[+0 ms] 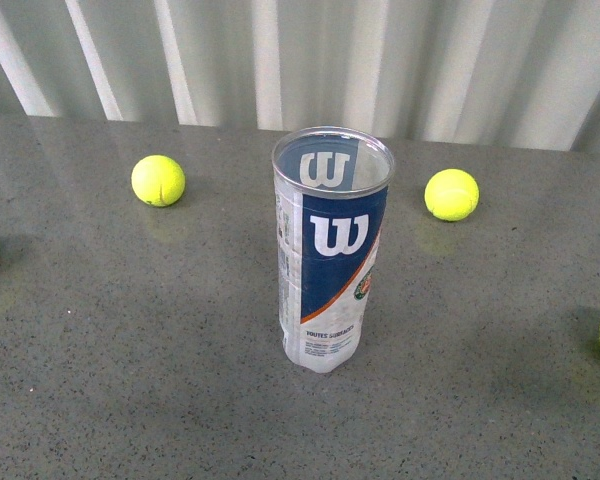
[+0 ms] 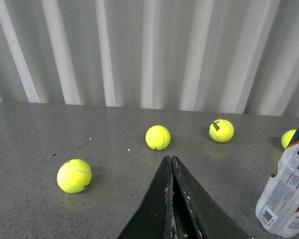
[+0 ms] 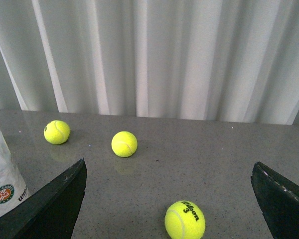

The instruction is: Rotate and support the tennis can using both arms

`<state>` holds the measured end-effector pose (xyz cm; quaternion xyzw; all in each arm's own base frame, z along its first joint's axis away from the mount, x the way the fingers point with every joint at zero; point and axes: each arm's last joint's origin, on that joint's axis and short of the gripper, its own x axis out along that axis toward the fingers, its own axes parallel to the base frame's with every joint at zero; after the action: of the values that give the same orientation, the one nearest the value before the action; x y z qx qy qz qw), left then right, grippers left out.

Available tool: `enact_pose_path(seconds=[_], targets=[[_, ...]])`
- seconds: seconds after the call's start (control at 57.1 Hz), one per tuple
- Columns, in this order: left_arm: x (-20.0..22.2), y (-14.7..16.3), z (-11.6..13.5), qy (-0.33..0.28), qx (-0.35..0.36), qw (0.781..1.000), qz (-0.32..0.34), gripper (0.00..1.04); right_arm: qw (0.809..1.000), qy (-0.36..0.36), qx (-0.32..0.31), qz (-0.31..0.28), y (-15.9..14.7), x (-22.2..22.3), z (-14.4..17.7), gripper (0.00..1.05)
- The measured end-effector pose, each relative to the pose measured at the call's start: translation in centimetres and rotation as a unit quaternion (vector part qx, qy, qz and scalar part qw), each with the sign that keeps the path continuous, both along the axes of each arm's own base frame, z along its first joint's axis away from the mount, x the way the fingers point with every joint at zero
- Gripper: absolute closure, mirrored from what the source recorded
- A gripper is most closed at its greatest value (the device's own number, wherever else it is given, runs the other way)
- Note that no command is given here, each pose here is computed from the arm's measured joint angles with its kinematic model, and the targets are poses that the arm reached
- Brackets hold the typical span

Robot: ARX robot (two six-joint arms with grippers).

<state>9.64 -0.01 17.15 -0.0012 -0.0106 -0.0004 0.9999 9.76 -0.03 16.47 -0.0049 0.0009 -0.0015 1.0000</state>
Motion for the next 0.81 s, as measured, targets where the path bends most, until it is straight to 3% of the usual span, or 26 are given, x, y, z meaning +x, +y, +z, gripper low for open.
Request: enact_pose_path(seconds=[0.175,0.49,0.578,0.648,0.7,0.805], targets=[[0.00,0.00,0.00,0.000,0.000,1.000,0.000,1.00,1.000,0.000,0.000,0.000,0.00,0.00,0.00,0.07],[0.00,0.00,0.00,0.000,0.000,1.000,0.000,0.47,1.000,0.000,0.000,0.000,0.00,0.00,0.00,0.07],[0.00,0.00,0.00,0.000,0.000,1.000,0.000,0.24,1.000,0.000,0.000,0.000,0.00,0.00,0.00,0.07],[0.00,0.00,0.00,0.000,0.000,1.000,0.000,0.12,1.000,0.000,0.000,0.000,0.00,0.00,0.00,0.07],[0.00,0.00,0.00,0.000,0.000,1.000,0.000,0.05,1.000,0.000,0.000,0.000,0.00,0.00,0.00,0.07],[0.00,0.00,0.00,0.000,0.000,1.000,0.000,0.07,1.000,0.000,0.000,0.000,0.00,0.00,0.00,0.07]])
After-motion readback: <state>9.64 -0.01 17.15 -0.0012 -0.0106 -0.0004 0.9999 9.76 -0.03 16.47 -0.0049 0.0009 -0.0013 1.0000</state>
